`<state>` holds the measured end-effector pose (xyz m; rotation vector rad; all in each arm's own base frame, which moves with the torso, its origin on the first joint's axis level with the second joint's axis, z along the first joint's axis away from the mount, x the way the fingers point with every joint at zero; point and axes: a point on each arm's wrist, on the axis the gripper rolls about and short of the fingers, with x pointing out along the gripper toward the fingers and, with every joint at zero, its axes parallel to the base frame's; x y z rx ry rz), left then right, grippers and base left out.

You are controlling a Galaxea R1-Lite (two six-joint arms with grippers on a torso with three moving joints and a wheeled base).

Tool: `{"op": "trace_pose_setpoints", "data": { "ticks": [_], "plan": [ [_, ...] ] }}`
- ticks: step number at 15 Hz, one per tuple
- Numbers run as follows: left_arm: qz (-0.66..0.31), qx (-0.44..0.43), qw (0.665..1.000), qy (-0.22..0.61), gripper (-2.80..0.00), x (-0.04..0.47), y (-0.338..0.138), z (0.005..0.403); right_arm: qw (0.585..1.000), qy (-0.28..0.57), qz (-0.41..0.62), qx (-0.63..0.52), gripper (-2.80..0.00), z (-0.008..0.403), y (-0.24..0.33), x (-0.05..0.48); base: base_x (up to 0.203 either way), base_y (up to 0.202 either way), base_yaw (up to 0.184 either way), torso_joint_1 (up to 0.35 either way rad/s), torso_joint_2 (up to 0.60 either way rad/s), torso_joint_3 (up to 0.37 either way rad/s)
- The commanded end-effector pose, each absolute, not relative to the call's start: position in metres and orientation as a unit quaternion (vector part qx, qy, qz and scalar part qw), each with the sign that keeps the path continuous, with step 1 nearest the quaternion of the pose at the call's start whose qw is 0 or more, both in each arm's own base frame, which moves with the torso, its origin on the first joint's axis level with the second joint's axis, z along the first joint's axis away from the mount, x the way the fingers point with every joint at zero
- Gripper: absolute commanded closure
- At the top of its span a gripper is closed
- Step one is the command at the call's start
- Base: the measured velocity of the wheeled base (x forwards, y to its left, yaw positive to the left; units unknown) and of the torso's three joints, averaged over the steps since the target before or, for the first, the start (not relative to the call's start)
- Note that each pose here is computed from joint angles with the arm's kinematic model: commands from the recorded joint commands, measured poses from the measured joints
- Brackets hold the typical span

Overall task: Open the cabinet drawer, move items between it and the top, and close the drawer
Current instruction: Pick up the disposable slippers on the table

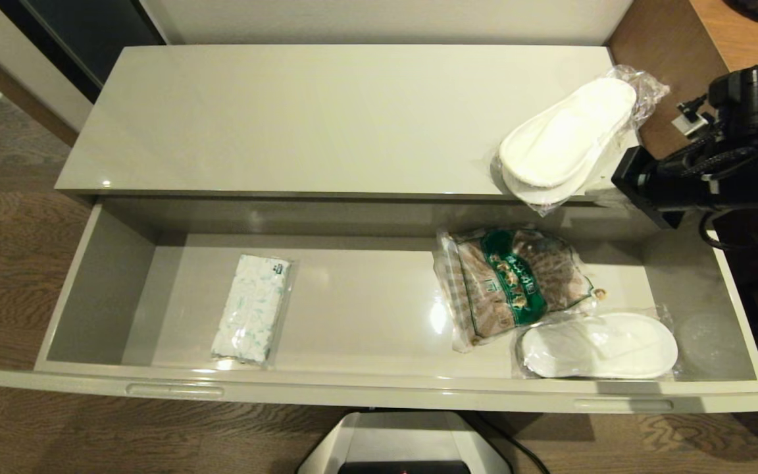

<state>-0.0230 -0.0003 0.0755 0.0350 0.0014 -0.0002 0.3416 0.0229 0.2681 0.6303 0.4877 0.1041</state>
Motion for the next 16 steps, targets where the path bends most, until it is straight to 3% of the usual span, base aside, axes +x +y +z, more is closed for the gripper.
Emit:
{"op": "trace_pose_setpoints", "data": {
  "ticks": [1, 6, 12, 16],
  "plan": [
    [0.000, 0.018, 1.000, 0.002, 0.00, -0.023, 0.000, 0.075, 0.914, 0.260, 0.036, 0.308, -2.80, 0.236, 0.023, 0.382, 0.000, 0.000, 0.000, 0.000, 0.00, 0.000],
    [0.000, 0.018, 1.000, 0.002, 0.00, -0.023, 0.000, 0.075, 0.927, 0.208, 0.059, 0.307, -2.80, 0.283, 0.021, 0.346, 0.000, 0.000, 0.000, 0.000, 0.00, 0.000],
    [0.000, 0.018, 1.000, 0.002, 0.00, -0.023, 0.000, 0.075, 0.925, 0.220, 0.056, 0.305, -2.80, 0.336, 0.018, 0.286, 0.000, 0.000, 0.000, 0.000, 0.00, 0.000],
    [0.000, 0.018, 1.000, 0.002, 0.00, -0.023, 0.000, 0.075, 0.925, 0.221, 0.043, 0.306, -2.80, 0.335, 0.019, 0.315, 0.000, 0.000, 0.000, 0.000, 0.00, 0.000]
  ]
}}
